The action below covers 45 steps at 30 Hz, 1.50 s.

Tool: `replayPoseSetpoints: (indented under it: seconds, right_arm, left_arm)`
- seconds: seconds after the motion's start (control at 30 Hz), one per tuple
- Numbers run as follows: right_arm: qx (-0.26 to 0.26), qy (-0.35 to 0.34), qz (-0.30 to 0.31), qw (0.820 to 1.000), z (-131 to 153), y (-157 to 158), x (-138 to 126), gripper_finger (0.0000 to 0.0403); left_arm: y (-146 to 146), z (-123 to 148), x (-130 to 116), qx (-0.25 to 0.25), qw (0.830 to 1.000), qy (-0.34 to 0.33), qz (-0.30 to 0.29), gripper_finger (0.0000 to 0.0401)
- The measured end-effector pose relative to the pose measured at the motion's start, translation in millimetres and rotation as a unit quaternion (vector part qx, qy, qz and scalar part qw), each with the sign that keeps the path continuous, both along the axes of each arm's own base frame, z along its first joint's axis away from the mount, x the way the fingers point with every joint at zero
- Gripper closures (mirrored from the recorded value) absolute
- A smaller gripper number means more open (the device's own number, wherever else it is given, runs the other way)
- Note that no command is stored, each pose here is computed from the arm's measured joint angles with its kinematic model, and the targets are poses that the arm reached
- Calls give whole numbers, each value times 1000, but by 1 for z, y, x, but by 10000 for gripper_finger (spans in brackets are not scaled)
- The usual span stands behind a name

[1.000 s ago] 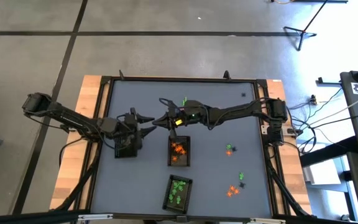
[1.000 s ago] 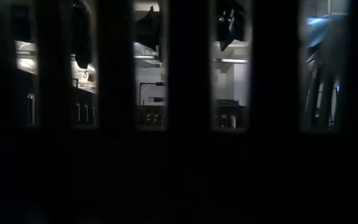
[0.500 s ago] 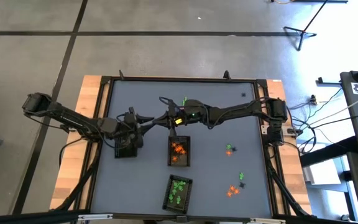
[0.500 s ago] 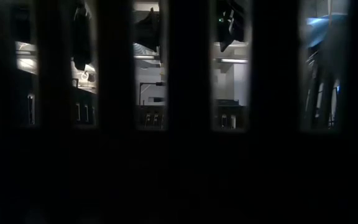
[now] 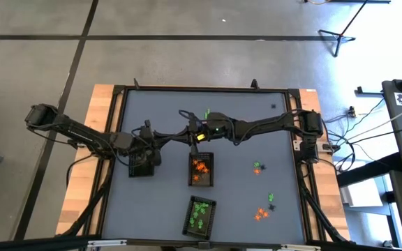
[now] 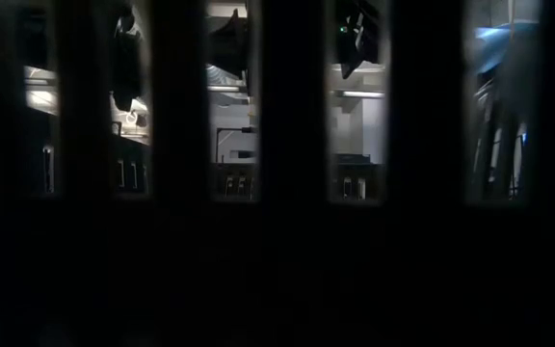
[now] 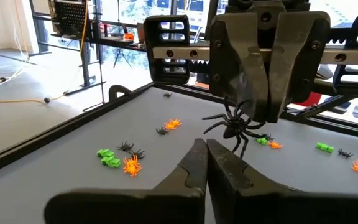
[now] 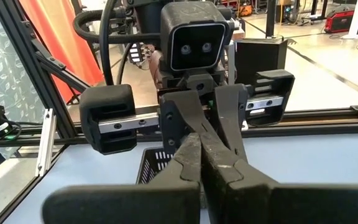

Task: Sort Halloween decoration
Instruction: Put the black spider toy into the top left black basket

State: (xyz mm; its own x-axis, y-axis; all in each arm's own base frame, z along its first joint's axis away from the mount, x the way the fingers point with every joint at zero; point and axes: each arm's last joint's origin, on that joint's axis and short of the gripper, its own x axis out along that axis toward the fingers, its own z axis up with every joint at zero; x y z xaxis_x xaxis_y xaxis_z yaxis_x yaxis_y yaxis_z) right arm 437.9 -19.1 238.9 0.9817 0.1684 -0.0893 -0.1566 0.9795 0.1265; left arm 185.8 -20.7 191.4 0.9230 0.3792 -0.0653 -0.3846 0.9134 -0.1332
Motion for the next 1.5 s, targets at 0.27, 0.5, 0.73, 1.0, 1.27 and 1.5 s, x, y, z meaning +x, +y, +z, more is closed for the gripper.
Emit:
replayPoseSetpoints:
  seconds: [0.27,0.5,0.73,1.0,1.27,1.5]
  right_arm:
    - [-1,1,0,1000,0,0,0,403]
    - [-4,1,-9,1000,0,-1,0,403]
    - [-15,1,-42,999,0,-2,0,403]
    - [-23,8,-54,998,-2,-3,0,403]
    - [-23,13,-54,998,-3,-3,0,403]
    - [-36,64,-48,996,-11,-3,-3,403]
  left_arm:
    - [-1,-3,0,0,1000,15,-10,401]
    - [-2,-5,0,1,999,25,-32,358]
    - [0,-5,0,2,1000,24,-7,263]
    - [0,-5,-1,3,1000,24,2,215]
    - [0,-6,0,6,999,31,-6,286]
    - [-1,-13,-1,-12,998,60,-18,358]
